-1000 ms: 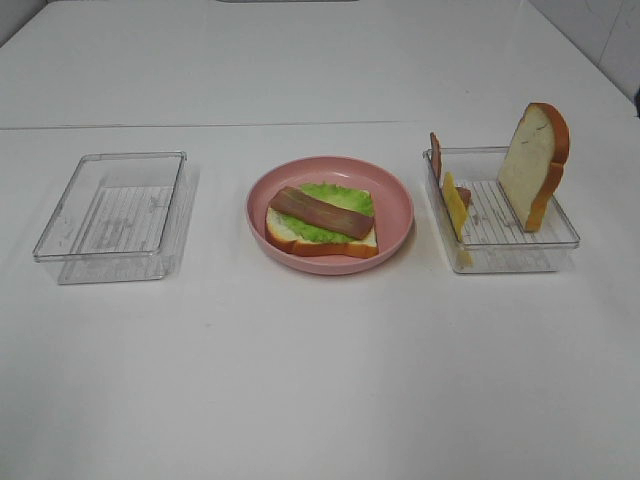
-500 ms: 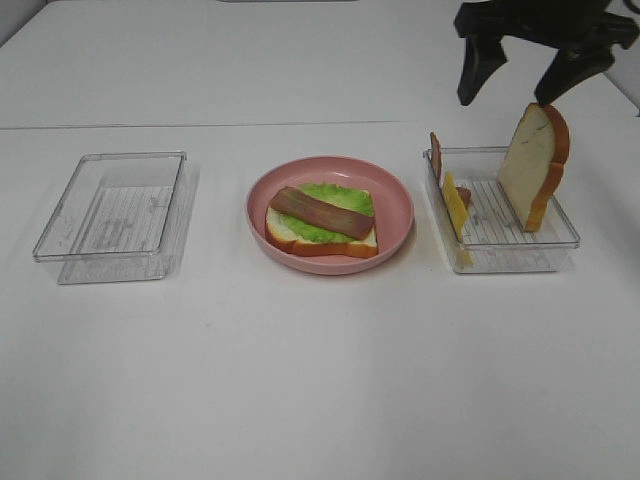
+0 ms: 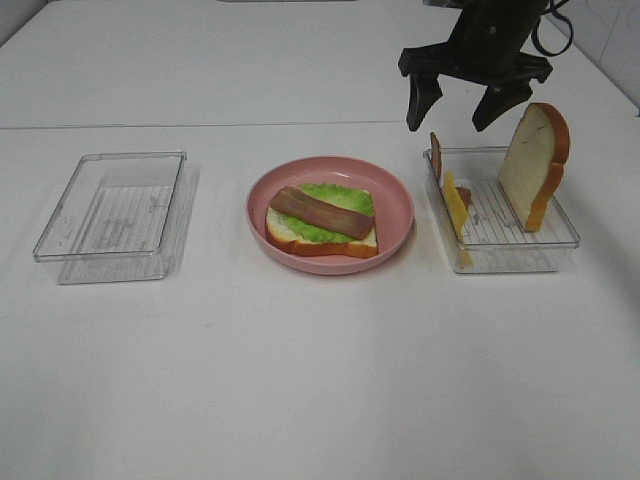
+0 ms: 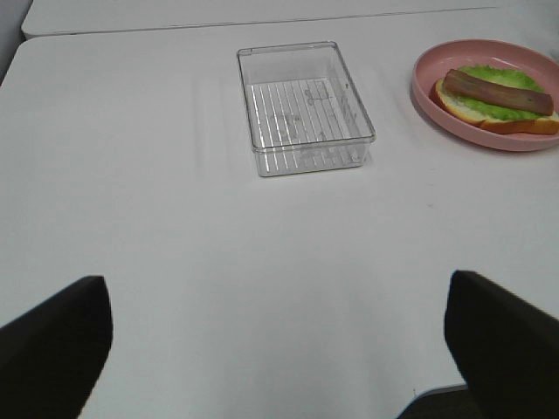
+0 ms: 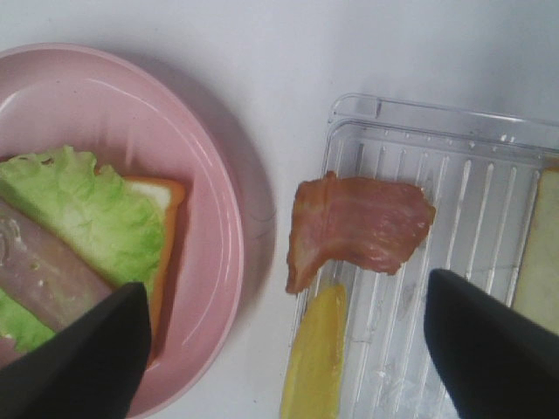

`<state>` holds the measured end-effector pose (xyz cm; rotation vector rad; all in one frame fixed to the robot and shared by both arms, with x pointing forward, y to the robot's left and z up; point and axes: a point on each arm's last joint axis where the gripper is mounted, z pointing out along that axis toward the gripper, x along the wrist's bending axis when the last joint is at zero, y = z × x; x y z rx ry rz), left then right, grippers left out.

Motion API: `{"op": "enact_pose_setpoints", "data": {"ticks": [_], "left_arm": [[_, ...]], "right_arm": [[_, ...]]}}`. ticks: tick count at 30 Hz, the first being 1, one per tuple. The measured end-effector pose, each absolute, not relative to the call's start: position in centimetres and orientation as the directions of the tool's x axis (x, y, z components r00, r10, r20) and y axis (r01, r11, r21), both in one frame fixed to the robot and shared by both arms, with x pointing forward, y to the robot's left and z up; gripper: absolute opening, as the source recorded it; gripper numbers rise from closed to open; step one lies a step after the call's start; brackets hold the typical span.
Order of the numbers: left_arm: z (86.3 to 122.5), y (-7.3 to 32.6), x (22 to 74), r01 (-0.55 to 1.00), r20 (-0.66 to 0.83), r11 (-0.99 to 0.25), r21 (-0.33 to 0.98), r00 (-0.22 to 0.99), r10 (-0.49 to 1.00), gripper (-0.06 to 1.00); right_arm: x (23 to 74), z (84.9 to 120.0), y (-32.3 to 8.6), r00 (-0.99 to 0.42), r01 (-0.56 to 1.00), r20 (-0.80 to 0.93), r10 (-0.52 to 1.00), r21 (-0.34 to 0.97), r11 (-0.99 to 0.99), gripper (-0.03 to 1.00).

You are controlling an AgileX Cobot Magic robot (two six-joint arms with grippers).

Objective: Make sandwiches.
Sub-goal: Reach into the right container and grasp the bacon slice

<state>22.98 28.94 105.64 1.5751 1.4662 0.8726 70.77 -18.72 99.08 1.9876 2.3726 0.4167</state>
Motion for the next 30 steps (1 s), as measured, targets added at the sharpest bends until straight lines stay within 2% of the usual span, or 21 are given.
{"op": "enact_pose_setpoints", "data": {"ticks": [9, 15, 20, 29, 30], "left_arm": [[105.6, 28.9, 23.0, 0.446, -0.033, -0.012, 0.895, 0.092, 0.995, 0.97], [105.6, 28.9, 23.0, 0.446, -0.033, -0.012, 0.895, 0.092, 0.995, 0.97], [105.6, 28.9, 23.0, 0.446, -0.033, -0.011, 0.895, 0.092, 0.995, 0.97], [105.6, 28.9, 23.0, 0.446, -0.033, -0.011, 0.895, 0.092, 0.995, 0.97], [105.6, 28.9, 23.0, 0.446, -0.033, -0.011, 0.895, 0.092, 0.995, 0.97]], "right_arm": [[71.6, 95.4, -18.6, -0.185, 0.976, 0.148, 0.972, 0.148, 0.163, 0.80], [71.8, 95.3, -18.6, -0.186, 0.972, 0.141, 0.972, 0.168, 0.161, 0.79], [72.0, 94.9, -18.6, -0.185, 0.971, 0.141, 0.973, 0.180, 0.158, 0.71], [72.1, 94.0, -18.6, -0.183, 0.974, 0.137, 0.973, 0.159, 0.160, 0.67], [72.1, 94.0, -18.6, -0.183, 0.974, 0.136, 0.974, 0.160, 0.161, 0.61]]}}
